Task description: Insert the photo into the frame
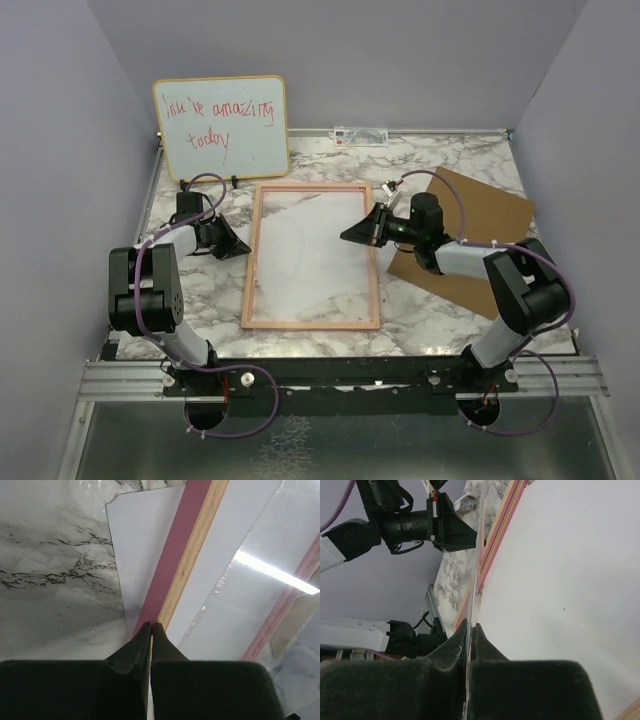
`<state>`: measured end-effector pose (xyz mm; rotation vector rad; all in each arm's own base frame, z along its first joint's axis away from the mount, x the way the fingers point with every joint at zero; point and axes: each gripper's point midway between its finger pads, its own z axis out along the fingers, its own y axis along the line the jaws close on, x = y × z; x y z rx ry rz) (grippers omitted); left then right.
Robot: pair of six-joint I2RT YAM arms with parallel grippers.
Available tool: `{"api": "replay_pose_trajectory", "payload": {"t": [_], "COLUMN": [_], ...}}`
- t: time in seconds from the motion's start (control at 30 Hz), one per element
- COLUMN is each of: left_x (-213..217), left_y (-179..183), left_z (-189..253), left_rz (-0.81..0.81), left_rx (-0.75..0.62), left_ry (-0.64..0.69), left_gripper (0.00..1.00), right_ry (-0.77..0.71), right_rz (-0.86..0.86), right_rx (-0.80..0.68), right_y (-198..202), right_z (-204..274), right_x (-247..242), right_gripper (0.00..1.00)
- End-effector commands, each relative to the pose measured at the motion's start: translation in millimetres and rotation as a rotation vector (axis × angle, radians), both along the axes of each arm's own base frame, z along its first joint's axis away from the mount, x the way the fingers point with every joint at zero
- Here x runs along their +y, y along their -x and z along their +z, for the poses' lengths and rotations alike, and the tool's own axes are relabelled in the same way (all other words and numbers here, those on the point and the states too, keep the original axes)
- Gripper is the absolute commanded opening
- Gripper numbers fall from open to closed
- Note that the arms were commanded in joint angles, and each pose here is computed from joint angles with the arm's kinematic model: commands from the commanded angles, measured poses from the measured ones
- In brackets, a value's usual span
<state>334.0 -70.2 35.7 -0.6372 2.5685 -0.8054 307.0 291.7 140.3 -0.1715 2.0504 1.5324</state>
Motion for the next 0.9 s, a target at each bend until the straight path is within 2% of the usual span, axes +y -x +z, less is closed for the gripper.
{"api": "replay_pose_trajectory", "payload": {"t": [0.0,0.33,0.57,0.87], "left_x": [5.3,5.2,4.6,4.5], "left_y": [26.6,26.7,27.4,27.2], "left_z": [-35.8,-36.1,-36.9,-37.2], "left_rz": [0.012,0.014,0.014,0.020], "left_rx": [0.132,0.134,0.139,0.142], "left_ry": [-0.054,-0.052,-0.050,-0.047], "left_gripper": [0.01,0.01,0.01,0.00], "right_ry": [0.002,0.028,0.011,-0.005], "right_rz": [-0.060,-0.135,-0.185,-0.226], "right_rx": [-0.004,0.027,0.099,0.121], "right_y": [-11.4,-24.1,-26.0,-21.7], "right_z": [-6.0,-20.7,-29.0,-31.9], "right_x": [-2.7,-6.6,-8.8,-13.9], "right_gripper": [0.01,0.01,0.01,0.01]}}
